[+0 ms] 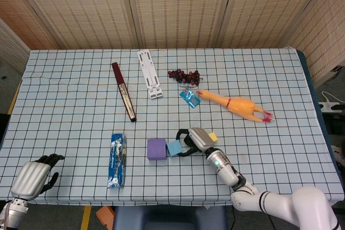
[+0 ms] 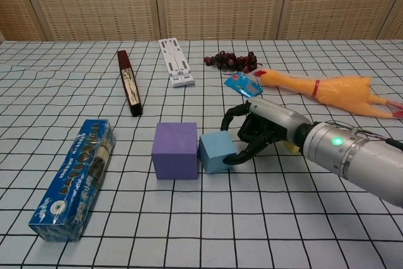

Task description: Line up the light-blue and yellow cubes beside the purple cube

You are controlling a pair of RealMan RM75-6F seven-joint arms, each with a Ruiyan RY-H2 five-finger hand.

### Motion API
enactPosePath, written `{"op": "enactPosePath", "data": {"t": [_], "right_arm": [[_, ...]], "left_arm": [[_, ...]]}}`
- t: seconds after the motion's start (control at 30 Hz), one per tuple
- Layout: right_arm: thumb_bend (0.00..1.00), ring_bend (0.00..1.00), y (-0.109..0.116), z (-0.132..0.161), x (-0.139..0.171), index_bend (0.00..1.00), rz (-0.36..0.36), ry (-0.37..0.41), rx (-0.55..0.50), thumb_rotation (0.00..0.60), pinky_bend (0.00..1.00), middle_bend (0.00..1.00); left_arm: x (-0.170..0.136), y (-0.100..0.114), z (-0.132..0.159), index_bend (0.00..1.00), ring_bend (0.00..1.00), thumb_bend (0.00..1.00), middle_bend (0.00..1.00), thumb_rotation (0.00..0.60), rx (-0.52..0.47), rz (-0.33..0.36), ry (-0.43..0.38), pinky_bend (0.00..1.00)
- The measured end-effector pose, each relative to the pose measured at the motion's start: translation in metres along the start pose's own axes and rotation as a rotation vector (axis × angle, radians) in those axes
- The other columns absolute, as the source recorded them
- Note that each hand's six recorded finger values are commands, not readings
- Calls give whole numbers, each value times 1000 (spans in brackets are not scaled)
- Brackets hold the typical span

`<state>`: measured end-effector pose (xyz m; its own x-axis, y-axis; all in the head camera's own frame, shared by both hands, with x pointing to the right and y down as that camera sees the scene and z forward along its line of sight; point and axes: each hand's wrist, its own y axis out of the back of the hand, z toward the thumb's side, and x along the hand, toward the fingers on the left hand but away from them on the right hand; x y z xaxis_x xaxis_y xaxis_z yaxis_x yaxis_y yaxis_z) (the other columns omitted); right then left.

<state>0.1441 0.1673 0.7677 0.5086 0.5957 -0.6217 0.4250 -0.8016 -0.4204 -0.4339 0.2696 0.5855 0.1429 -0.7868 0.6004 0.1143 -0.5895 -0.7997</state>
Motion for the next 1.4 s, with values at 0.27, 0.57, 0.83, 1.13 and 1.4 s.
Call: {"op": "enactPosePath", "data": {"t": [0.27,0.57,0.83,1.13,1.4], "right_arm": [[0,868,1,0,5,271,17,1,53,600,1000,950],[0,866,13,13,17,270,43,21,121,600,1000,950],[301,870,27,18,25,373,1,5,261,600,1000,950],[604,881,27,13,27,518,24,-86,225,600,1000,960],[668,884,16,16,25,551,91,-96,166,600,1000,966]], "left_arm": [[0,-1,1,303,358,468,313,600,3,-4,-5,652],[1,-3,2,303,359,468,314,600,6,-12,-4,652],[2,-3,2,303,358,468,313,600,7,-15,-4,652],[1,-3,2,303,359,469,314,600,7,-14,-5,652],[1,-3,3,303,359,469,314,600,6,-12,-8,652]]}}
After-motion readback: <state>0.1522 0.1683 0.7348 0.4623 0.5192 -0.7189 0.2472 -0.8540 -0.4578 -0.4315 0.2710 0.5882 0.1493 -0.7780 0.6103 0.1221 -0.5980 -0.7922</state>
